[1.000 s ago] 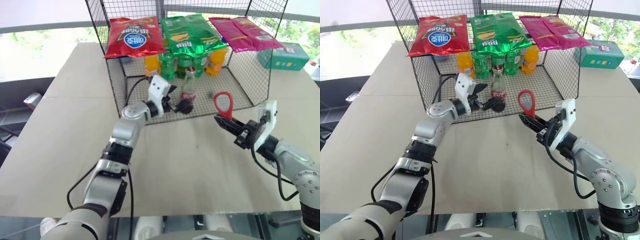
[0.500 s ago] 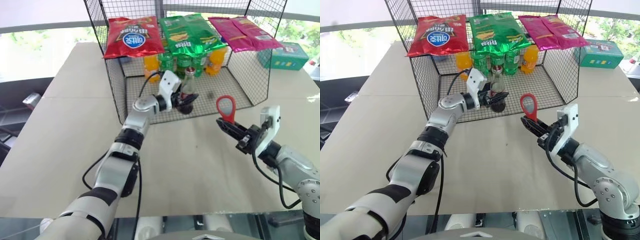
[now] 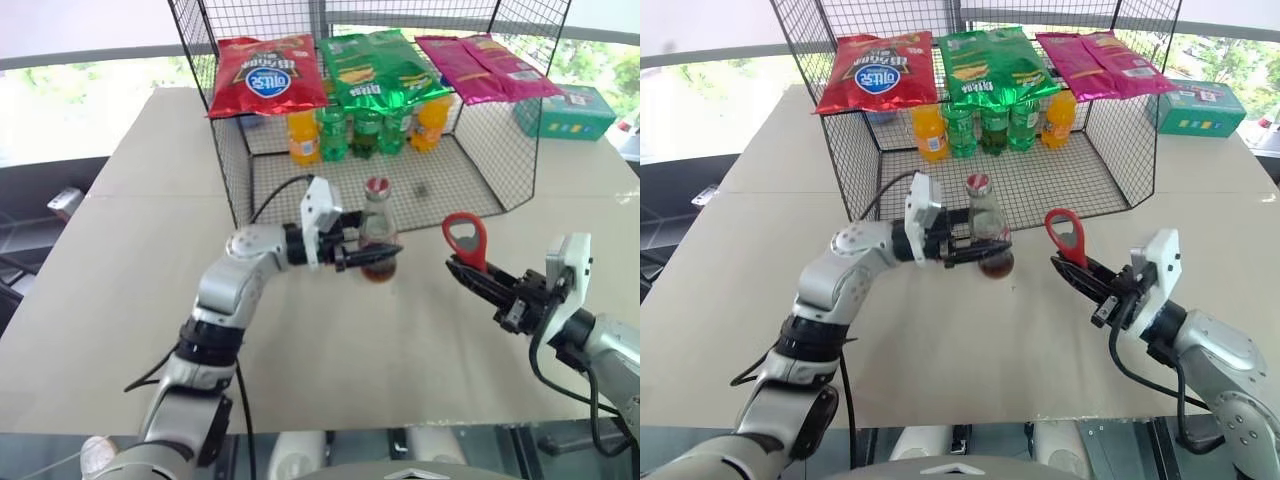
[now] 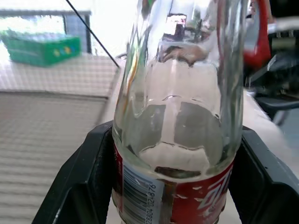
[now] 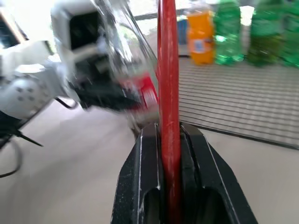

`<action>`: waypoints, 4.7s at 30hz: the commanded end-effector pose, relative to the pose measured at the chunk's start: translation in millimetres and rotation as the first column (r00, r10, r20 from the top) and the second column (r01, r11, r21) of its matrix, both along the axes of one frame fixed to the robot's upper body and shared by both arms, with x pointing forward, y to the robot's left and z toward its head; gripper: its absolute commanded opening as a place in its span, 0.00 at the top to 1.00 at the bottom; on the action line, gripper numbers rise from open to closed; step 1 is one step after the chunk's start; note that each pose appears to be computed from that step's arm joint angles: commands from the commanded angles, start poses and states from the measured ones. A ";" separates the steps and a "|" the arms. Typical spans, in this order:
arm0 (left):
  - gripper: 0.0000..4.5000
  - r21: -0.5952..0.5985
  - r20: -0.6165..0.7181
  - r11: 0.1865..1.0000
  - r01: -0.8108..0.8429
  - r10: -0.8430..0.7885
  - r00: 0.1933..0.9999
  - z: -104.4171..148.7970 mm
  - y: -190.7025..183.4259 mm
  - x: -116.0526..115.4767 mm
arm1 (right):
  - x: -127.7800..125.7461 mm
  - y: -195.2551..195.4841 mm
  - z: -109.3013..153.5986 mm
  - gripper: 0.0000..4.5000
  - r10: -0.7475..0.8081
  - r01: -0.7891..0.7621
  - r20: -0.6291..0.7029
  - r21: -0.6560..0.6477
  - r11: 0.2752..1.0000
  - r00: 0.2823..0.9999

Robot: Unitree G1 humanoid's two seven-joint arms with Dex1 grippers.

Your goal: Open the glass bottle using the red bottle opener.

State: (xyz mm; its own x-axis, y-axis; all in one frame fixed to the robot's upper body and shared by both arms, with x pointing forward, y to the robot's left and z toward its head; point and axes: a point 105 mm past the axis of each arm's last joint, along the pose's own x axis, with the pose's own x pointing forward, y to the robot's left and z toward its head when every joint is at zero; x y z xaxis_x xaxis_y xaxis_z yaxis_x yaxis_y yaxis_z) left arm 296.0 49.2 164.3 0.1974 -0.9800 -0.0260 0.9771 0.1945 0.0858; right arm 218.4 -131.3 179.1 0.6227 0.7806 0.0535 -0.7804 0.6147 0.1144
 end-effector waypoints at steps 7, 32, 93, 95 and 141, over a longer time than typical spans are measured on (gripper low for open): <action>0.42 0.050 0.030 0.999 0.009 -0.010 1.000 -14.0 8.6 -16.0 | -5.4 0.8 -11.3 1.00 0.013 -0.014 -0.005 -0.068 0.998 1.000; 0.00 -0.027 0.108 0.998 0.064 -0.061 0.992 28.9 23.0 -26.5 | 3.5 7.8 -11.1 1.00 -0.003 0.004 0.021 -0.062 0.998 1.000; 0.47 -0.006 0.059 0.996 0.093 -0.093 0.994 26.3 23.7 -46.6 | 24.6 45.7 3.7 1.00 0.047 0.043 0.340 -0.251 0.967 0.939; 0.47 -0.011 0.063 0.996 0.088 -0.087 0.994 28.3 24.4 -46.4 | 24.8 45.8 3.6 1.00 0.048 0.041 0.340 -0.251 0.967 0.939; 0.10 0.004 0.082 0.995 0.102 -0.102 0.991 33.7 16.1 -47.4 | 26.9 47.6 8.9 1.00 0.049 0.042 0.354 -0.243 0.969 0.934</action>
